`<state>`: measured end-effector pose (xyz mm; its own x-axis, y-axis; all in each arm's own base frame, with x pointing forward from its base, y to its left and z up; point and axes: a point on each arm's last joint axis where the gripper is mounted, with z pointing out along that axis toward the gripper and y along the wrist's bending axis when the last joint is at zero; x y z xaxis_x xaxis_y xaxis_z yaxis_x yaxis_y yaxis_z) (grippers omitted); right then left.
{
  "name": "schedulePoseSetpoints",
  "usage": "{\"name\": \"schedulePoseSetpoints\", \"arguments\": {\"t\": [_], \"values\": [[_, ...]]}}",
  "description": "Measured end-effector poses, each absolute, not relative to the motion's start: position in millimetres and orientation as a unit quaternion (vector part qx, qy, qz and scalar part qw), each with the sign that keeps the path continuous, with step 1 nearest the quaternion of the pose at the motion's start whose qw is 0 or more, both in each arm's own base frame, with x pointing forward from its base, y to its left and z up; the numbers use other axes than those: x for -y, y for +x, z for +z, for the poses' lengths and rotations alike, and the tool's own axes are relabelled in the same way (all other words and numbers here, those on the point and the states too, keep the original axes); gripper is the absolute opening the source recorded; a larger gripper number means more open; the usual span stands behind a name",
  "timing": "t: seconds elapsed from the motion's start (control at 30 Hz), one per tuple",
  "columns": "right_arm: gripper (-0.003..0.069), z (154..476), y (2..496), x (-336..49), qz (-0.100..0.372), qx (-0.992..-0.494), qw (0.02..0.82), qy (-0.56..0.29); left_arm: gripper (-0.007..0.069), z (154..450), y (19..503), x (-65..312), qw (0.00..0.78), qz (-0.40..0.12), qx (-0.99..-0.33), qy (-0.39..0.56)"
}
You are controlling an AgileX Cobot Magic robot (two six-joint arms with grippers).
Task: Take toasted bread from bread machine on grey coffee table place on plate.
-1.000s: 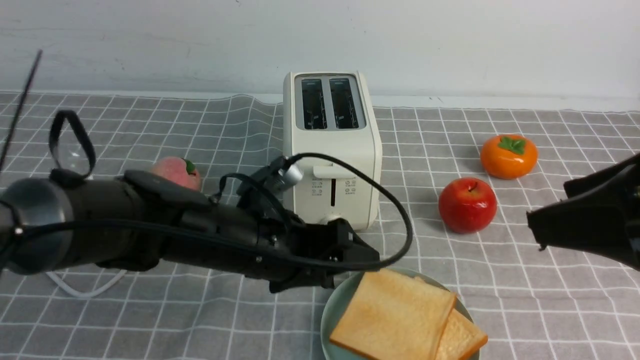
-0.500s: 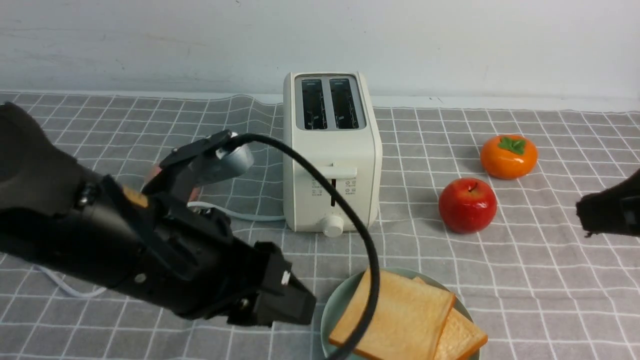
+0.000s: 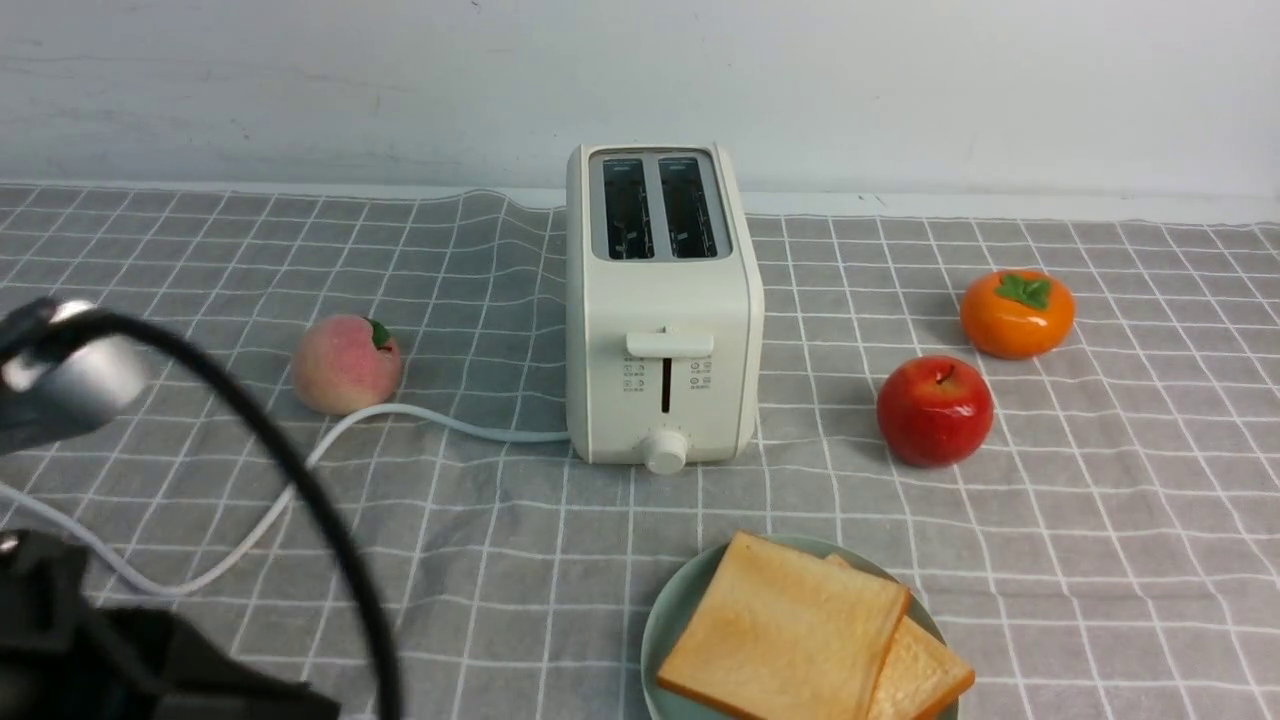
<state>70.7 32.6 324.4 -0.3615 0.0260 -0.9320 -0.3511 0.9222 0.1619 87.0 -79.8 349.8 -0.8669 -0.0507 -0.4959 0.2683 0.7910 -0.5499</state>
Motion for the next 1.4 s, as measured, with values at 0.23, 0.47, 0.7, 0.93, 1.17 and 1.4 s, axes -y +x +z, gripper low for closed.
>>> {"name": "schedulePoseSetpoints", "arguments": {"t": [0.23, 0.47, 0.7, 0.93, 1.17, 1.4], "values": [[-0.0016, 270.8, 52.1, -22.7, 0.161, -0.76, 0.623, -0.091, -0.0014, 342.1, 30.3, 46.9, 0.308, -0.327, -0.892, 0.043], [-0.0011, 244.5, 53.2, -21.3, 0.148, -0.76, 0.627, -0.093, -0.0014, 346.0, 2.9, 32.9, 0.366, -0.357, -0.858, 0.041], [-0.0003, 241.5, 53.7, -21.4, 0.147, -0.762, 0.624, -0.093, -0.0014, 347.2, 2.4, 32.3, 0.375, -0.361, -0.853, 0.04], [0.0002, 241.7, 53.8, -21.4, 0.147, -0.761, 0.625, -0.093, -0.0014, 347.3, 2.5, 32.3, 0.375, -0.361, -0.853, 0.04], [0.0007, 242.0, 53.9, -21.4, 0.147, -0.76, 0.626, -0.092, -0.0014, 324.4, 30.5, 26.1, 0.511, -0.269, -0.813, 0.075], [0.0015, 242.0, 53.9, -21.4, 0.147, -0.76, 0.626, -0.092, -0.0014, 253.8, 40.2, 14.2, 0.633, -0.186, -0.751, 0.031]]}}
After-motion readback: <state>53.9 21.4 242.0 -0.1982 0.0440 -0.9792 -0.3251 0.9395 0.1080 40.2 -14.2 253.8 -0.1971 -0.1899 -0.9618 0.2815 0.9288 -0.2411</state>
